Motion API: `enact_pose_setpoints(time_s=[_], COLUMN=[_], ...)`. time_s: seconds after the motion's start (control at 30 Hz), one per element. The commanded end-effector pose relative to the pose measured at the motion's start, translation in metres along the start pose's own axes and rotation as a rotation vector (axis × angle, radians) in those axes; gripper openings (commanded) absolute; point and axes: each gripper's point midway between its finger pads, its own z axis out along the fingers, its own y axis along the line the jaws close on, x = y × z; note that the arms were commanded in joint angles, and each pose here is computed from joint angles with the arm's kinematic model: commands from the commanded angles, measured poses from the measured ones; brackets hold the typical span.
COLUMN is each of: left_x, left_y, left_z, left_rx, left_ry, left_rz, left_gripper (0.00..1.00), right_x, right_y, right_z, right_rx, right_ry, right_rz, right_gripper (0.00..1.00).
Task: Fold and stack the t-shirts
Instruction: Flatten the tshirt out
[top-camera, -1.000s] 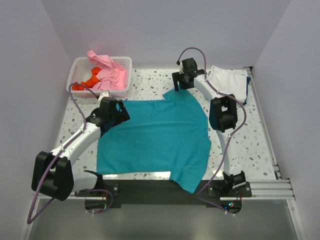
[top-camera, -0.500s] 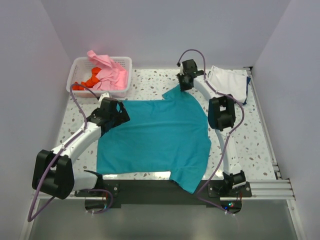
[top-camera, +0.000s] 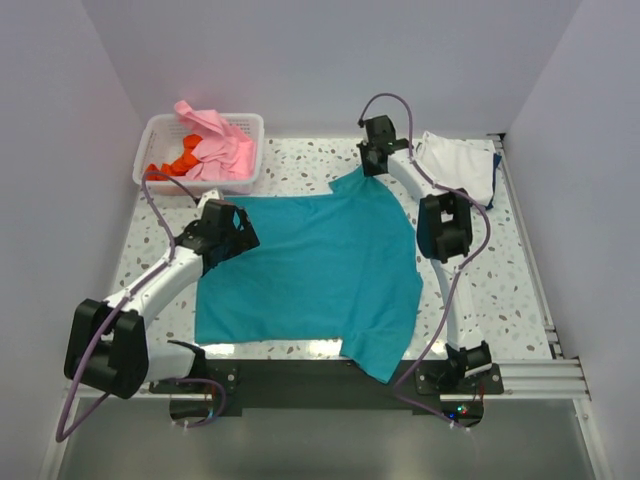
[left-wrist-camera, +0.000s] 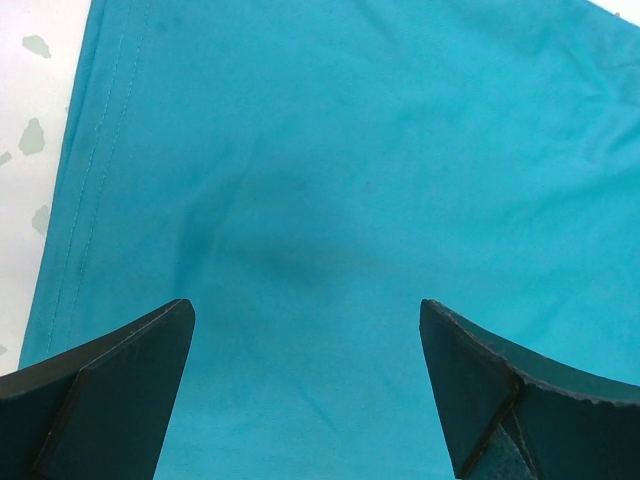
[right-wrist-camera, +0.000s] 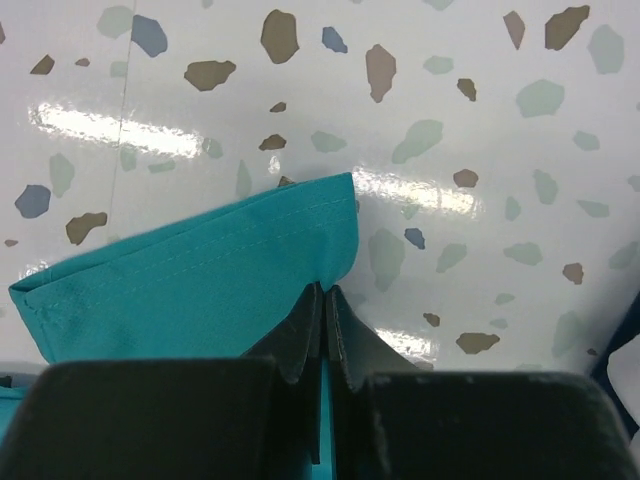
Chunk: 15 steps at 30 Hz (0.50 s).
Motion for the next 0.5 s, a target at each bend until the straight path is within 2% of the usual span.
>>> enact_pose_setpoints(time_s=[0.0,0.33,0.47], left_x=[0.001,0.015,0.016], left_y=[0.001,0.002,0.002], left_z=[0.009,0.029,0.033], left_rx=[-0.006,-0.029,-0.033], left_ry=[0.001,0.059,0.065], left_rz=[0.004,0.016,0.019], left_gripper=[1.00,1.00,1.00], right_x=[-0.034,-0.023,-0.026], right_y=[-0.021,-0.051,-0.051], right_z=[-0.025,-0.004,-0.001], right_rx=[0.088,0.152,0.104], right_ry=[-0.093,-0.066,-0.071], right_rz=[0.039,0.063,0.035], right_gripper=[0.00,0.02,0.08])
